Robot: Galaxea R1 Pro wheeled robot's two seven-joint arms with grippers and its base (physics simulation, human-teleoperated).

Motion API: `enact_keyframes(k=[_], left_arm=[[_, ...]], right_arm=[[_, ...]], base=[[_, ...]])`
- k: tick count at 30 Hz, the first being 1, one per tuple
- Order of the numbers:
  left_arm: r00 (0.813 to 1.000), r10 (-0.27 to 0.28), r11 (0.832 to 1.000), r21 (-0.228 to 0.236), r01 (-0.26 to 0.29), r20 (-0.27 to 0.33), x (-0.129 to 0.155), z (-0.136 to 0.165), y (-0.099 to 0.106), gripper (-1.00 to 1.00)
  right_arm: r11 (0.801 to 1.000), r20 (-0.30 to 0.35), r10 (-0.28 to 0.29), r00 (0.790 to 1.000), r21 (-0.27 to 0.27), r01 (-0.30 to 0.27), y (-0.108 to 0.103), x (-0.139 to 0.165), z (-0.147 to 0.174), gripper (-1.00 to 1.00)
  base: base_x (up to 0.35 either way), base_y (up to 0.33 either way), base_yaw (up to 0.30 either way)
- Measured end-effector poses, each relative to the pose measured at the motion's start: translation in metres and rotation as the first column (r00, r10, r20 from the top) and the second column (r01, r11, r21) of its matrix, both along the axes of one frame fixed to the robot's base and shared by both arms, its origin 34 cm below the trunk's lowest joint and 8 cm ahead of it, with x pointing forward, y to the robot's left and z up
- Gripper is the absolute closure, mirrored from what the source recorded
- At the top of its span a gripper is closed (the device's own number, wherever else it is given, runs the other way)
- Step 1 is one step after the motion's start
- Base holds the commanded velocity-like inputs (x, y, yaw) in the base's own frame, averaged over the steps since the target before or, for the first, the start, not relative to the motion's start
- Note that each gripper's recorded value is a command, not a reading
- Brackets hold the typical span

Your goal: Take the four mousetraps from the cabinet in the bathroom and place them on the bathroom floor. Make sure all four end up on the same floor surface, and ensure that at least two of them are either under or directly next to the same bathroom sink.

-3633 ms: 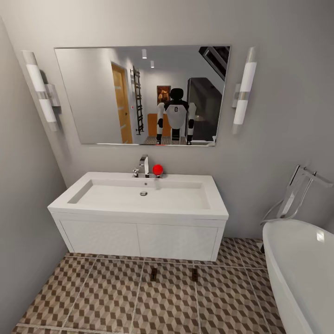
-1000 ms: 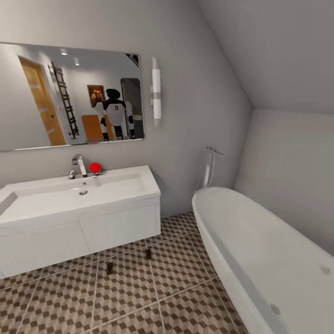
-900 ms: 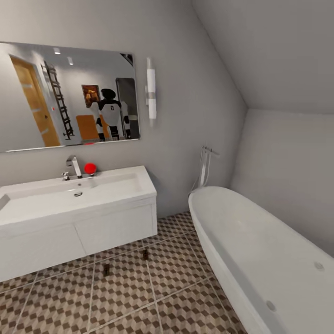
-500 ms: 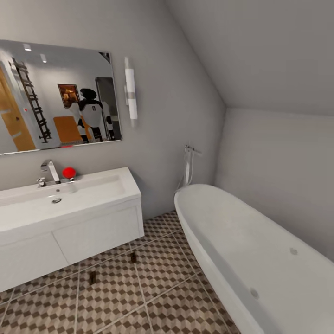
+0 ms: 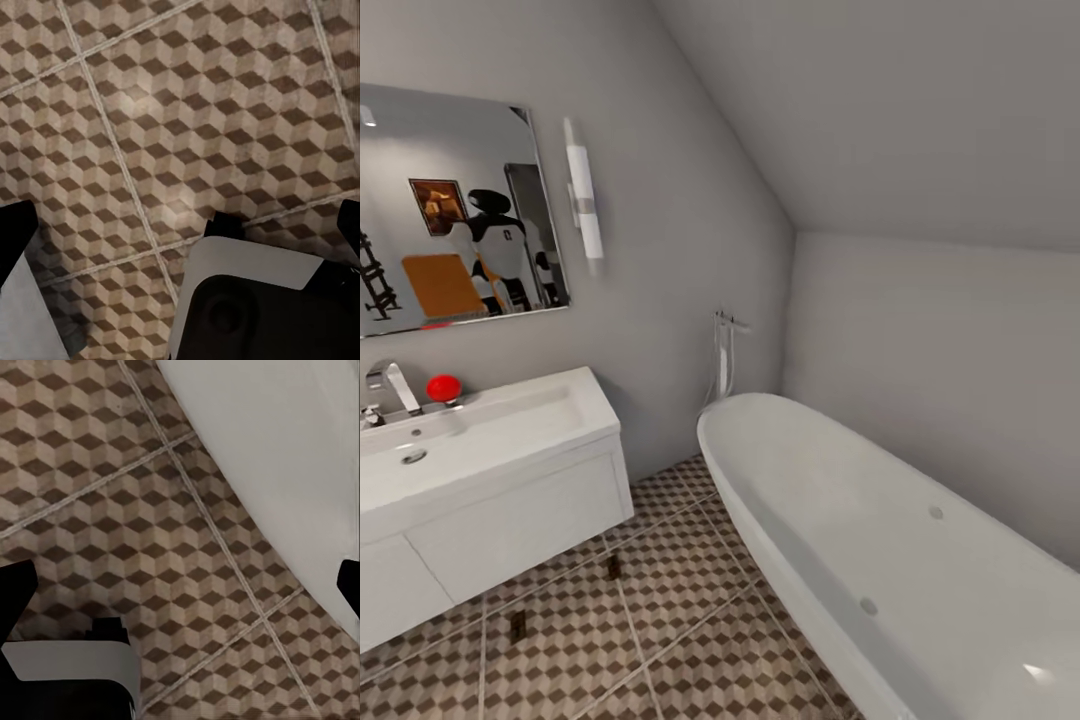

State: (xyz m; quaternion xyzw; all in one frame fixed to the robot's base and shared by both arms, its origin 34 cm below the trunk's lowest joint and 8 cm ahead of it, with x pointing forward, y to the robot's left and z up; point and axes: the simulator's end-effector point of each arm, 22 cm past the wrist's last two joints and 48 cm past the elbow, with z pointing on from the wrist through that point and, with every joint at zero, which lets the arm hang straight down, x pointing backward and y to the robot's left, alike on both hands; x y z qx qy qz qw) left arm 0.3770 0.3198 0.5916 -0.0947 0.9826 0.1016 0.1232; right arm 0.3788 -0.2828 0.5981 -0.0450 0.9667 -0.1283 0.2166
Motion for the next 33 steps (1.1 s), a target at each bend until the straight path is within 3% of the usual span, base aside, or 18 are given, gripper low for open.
enact_keyframes(k=[33], left_arm=[[1.0, 0.001, 1.0, 0.001, -0.001, -0.005, -0.0017, -0.001, 0.001, -1.0]], right_arm=[[1.0, 0.0, -0.001, 1.0, -0.001, 0.001, -0.0004, -0.0003, -0.0005, -1.0]], base=[[0.0, 0.0, -0.286]])
